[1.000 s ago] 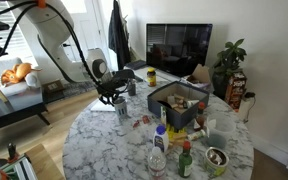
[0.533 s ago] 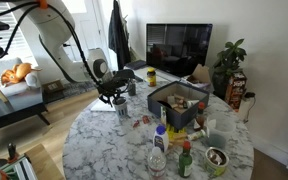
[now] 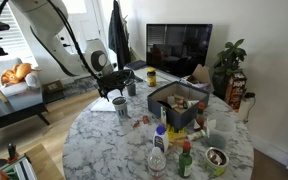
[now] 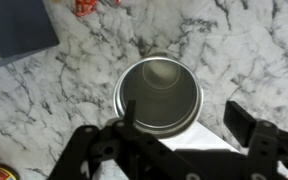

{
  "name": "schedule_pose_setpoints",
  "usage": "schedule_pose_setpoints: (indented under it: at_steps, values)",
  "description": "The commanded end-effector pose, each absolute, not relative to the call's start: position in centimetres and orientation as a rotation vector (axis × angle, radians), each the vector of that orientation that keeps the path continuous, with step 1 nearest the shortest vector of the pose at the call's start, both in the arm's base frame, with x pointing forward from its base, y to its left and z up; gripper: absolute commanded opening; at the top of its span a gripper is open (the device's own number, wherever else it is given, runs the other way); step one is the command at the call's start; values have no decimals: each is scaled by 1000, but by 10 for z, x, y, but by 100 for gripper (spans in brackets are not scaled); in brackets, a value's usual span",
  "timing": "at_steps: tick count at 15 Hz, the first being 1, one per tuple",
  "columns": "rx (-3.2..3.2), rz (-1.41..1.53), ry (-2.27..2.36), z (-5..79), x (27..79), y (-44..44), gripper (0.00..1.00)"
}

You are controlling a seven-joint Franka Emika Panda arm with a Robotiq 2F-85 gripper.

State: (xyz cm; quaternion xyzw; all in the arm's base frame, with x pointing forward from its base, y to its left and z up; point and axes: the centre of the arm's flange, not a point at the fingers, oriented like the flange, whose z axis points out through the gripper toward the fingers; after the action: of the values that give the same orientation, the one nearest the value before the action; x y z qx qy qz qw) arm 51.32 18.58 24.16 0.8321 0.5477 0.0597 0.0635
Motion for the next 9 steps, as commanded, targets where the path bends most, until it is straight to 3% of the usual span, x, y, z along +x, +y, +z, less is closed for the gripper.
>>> schedule_pose_setpoints:
  at_steps: [1,8,9]
  values:
    - [2552,270,1598,291,488,143,100]
    - [2738,518,1249,346,492,36,100]
    - [2712,454,1298,335,508,65,100]
